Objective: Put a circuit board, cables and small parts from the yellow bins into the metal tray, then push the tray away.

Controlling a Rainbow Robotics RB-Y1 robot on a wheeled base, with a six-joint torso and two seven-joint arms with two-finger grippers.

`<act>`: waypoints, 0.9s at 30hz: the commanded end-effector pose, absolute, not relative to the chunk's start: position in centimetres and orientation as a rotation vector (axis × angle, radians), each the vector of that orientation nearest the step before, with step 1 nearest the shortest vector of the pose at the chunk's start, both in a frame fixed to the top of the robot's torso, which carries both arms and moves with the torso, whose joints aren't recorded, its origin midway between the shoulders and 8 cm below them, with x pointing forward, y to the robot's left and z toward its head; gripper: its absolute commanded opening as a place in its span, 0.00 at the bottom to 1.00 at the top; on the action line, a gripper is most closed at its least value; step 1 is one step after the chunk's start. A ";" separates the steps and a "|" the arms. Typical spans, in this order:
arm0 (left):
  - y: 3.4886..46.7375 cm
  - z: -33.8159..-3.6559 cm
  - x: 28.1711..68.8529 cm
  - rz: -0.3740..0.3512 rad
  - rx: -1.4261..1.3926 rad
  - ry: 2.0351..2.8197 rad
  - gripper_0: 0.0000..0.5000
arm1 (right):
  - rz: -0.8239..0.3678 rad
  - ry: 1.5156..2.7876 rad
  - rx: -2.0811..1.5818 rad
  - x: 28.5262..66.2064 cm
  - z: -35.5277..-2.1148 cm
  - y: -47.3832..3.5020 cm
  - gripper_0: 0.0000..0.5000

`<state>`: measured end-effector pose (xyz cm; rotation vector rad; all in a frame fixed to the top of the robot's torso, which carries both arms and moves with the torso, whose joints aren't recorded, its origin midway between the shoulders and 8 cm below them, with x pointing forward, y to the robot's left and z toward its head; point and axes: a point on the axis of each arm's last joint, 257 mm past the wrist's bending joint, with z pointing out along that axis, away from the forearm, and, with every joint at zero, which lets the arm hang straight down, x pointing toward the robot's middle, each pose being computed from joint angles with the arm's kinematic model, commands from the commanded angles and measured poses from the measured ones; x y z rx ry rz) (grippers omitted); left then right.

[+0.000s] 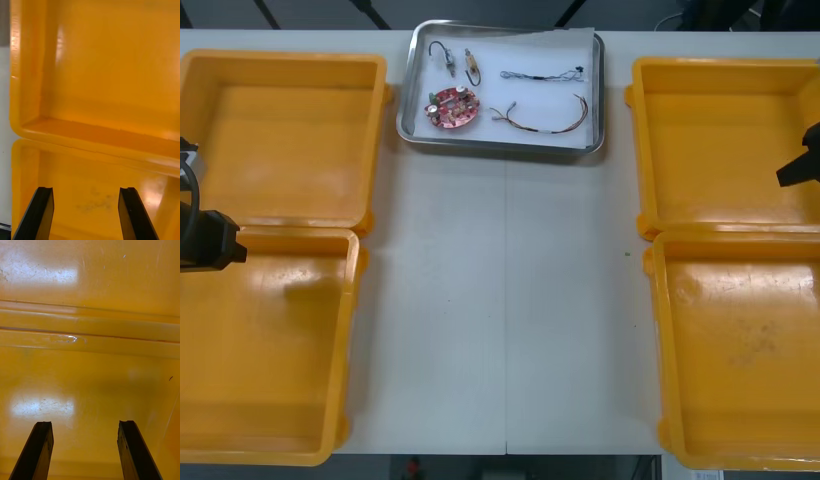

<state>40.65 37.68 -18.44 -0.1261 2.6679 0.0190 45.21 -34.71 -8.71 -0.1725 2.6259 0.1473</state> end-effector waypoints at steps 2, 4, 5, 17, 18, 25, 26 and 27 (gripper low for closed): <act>39.2 -17.5 40.4 0.093 -0.040 2.663 1.00 | 0.123 2.629 0.081 43.8 -8.5 -38.4 1.00; 39.2 -17.5 40.4 0.093 -0.040 2.663 1.00 | 0.126 2.642 0.139 43.4 -9.1 -38.9 1.00; 39.2 -17.5 40.4 0.093 -0.040 2.663 1.00 | 0.126 2.651 0.179 43.1 -9.5 -39.2 1.00; 39.2 -17.5 40.4 0.093 -0.040 2.663 1.00 | 0.114 2.737 0.325 40.1 -12.5 -40.1 1.00; 39.2 -17.5 40.4 0.093 -0.040 2.663 1.00 | 0.111 2.738 0.320 40.0 -12.5 -40.1 1.00; 39.2 -17.5 40.4 0.093 -0.040 2.663 1.00 | 0.034 2.744 0.236 38.7 -13.4 -39.9 1.00; 39.2 -17.5 40.4 0.093 -0.040 2.663 1.00 | 0.017 2.743 0.218 38.4 -13.6 -39.8 1.00; 39.2 -17.5 40.4 0.093 -0.040 2.663 1.00 | 0.006 2.743 0.199 38.2 -13.7 -39.6 1.00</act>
